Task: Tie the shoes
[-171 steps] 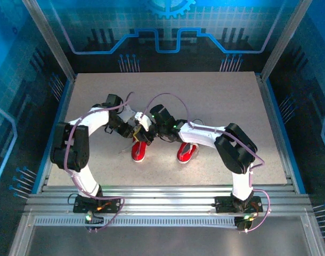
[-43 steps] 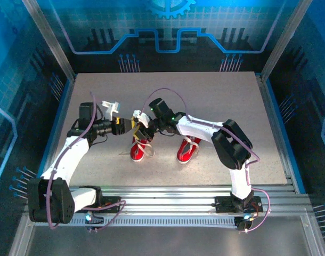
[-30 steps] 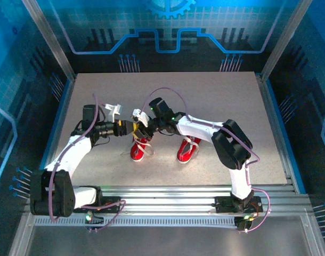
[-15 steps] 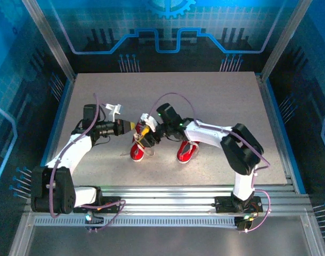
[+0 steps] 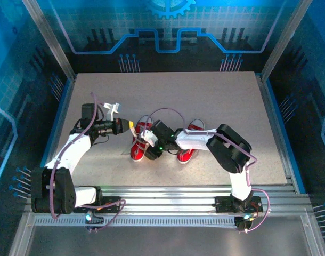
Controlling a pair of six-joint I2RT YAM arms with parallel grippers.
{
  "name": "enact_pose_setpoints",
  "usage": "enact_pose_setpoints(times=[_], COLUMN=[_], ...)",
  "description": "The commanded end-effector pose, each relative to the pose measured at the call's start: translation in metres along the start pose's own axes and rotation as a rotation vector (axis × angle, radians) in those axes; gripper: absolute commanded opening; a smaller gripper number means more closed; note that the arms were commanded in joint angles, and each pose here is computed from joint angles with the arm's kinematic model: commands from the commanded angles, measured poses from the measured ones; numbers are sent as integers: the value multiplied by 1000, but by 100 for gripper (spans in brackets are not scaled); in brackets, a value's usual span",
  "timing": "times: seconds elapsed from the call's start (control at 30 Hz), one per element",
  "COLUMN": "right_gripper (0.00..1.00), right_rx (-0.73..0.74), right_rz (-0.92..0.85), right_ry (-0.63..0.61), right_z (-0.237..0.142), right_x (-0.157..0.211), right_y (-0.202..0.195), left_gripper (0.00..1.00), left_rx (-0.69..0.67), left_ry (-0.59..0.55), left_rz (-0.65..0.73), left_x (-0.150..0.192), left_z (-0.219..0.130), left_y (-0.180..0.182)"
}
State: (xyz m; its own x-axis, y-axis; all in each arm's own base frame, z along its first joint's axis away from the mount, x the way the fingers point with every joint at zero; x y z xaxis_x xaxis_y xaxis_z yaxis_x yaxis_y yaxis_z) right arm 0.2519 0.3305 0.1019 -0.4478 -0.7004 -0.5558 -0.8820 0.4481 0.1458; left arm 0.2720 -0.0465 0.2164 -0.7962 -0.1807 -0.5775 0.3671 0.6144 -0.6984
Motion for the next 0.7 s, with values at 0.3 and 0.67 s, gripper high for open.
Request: enact_pose_setpoints(times=[0.3,0.67], right_gripper=[7,47], right_rx=[163,-236], right_rz=[44,-83], right_ry=[152,17], right_z=[-37,-96], right_x=[42,29], right_y=[-6,35], left_gripper=[0,0], left_rx=[-15,-12], left_ry=[-24,-15], left_rz=[46,56], left_x=[-11,-5], left_z=[-14,-16], left_y=[-5,-3])
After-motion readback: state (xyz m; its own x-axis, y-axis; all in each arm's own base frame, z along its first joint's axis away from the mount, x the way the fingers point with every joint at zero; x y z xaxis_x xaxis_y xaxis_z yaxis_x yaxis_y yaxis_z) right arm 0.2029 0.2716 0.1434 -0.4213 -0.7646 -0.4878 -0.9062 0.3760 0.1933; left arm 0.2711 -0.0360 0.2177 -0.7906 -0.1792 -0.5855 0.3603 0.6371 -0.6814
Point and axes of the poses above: each hand's point on the last joint's axis, 136 mm out from that joint toward the fingers, its own z axis out along the fingers, its own y axis along the line the jaws close on, x = y × z, the point moved 10 cm from there along -z, back along the fingers, and after that the axes turned 2 degrees about -z, right-handed, at the moved point
